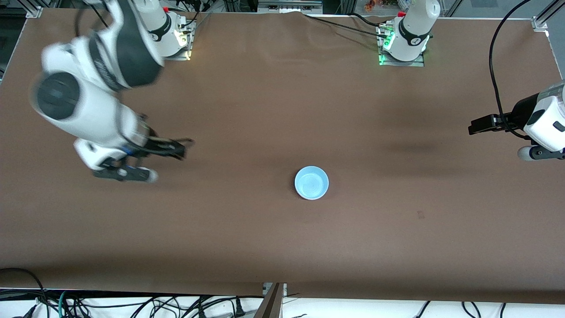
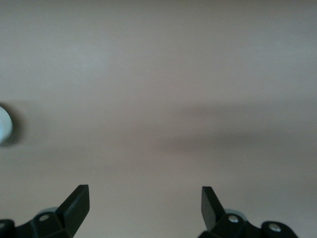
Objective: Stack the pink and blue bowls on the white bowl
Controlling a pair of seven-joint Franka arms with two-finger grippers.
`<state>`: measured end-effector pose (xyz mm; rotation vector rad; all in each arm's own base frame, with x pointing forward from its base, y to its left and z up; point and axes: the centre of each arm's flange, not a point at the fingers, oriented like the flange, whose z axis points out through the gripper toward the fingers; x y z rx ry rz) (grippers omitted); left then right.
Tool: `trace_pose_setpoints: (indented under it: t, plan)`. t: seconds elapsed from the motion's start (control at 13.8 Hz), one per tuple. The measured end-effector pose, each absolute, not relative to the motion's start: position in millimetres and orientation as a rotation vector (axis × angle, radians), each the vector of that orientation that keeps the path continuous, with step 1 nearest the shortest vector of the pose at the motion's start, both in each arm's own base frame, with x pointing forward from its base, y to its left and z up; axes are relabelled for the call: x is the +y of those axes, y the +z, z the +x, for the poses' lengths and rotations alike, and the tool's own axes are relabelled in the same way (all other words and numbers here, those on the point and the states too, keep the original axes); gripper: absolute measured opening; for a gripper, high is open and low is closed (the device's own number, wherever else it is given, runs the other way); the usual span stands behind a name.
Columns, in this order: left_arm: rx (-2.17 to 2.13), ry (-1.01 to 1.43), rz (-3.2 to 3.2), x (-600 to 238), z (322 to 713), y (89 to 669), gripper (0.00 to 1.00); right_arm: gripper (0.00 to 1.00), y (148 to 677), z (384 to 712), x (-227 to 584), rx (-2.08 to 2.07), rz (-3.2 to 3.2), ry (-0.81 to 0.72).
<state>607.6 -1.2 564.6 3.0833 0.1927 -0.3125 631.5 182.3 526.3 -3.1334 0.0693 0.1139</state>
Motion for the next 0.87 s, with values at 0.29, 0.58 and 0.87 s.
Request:
trace_pose_setpoints:
  t: [0.29, 0.58, 0.87]
  plan:
    - [0.192, -0.311, 3.083, -1.4, 608.0, 564.9, 1.00, 1.00, 586.3, 581.0, 98.6, -0.042, -3.125, 0.168]
    - [0.194, -0.311, 3.083, -0.9, 608.2, 564.7, 1.00, 1.00, 594.5, 550.7, 49.4, -0.126, -3.098, 0.178]
    - [0.195, -0.311, 3.083, -0.4, 608.3, 564.6, 1.00, 1.00, 597.3, 546.1, 50.2, -0.167, -3.095, 0.162]
